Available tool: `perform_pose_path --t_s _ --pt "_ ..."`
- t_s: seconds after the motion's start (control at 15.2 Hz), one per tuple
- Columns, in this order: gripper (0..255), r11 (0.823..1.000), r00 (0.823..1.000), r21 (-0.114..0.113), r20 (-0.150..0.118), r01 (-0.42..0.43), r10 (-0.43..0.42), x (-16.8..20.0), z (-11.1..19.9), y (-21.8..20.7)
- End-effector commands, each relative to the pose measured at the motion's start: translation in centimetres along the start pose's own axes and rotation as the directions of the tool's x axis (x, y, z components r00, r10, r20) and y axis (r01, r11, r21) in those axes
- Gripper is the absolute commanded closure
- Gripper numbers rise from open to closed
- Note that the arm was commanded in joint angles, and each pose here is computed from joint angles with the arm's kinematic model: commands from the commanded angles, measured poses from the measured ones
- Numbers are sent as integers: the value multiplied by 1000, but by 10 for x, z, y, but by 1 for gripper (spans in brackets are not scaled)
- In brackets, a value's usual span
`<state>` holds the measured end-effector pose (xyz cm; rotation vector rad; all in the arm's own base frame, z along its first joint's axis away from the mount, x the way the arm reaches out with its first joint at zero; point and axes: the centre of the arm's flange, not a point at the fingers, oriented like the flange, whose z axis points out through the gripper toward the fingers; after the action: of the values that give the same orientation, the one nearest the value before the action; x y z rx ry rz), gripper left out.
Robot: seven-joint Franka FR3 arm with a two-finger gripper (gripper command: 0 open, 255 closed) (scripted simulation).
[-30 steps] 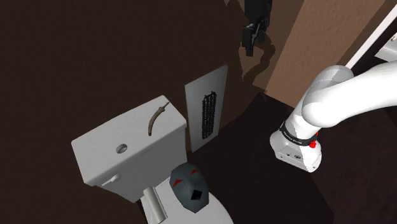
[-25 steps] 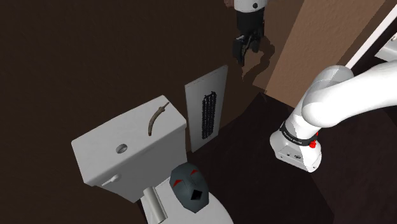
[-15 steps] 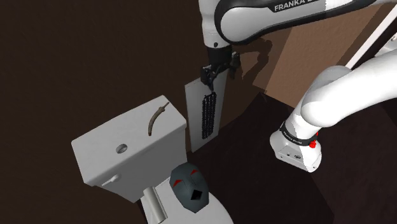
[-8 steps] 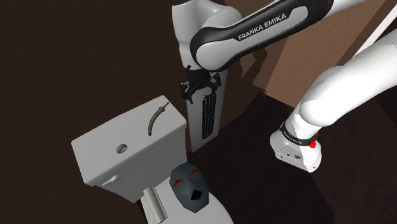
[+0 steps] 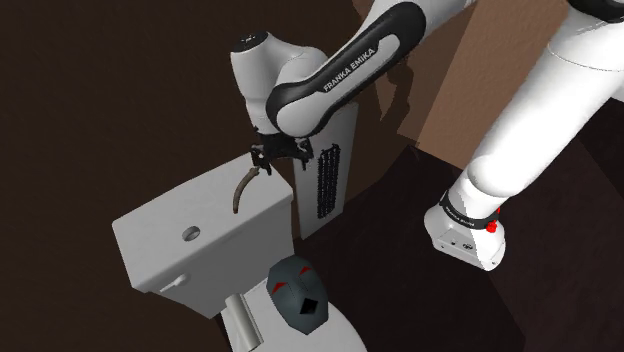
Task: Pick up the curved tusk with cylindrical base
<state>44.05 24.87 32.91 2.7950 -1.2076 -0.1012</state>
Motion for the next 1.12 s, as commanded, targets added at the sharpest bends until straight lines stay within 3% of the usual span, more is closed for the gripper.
perform_pose_path --t_s 0.0,0.2,0.46,0.73,0.99,1.06 --pt "0 998 998 6 -5 -68 68 4 13 -23" --pt "0 987 987 14 -12 -159 160 15 32 -54" --pt "0 960 960 25 -21 -279 279 34 58 -95" --pt "0 918 918 37 -27 -394 395 59 82 -132" --pt "0 863 863 49 -33 -503 505 88 106 -167" --pt "0 860 860 50 -33 -507 509 89 107 -169"
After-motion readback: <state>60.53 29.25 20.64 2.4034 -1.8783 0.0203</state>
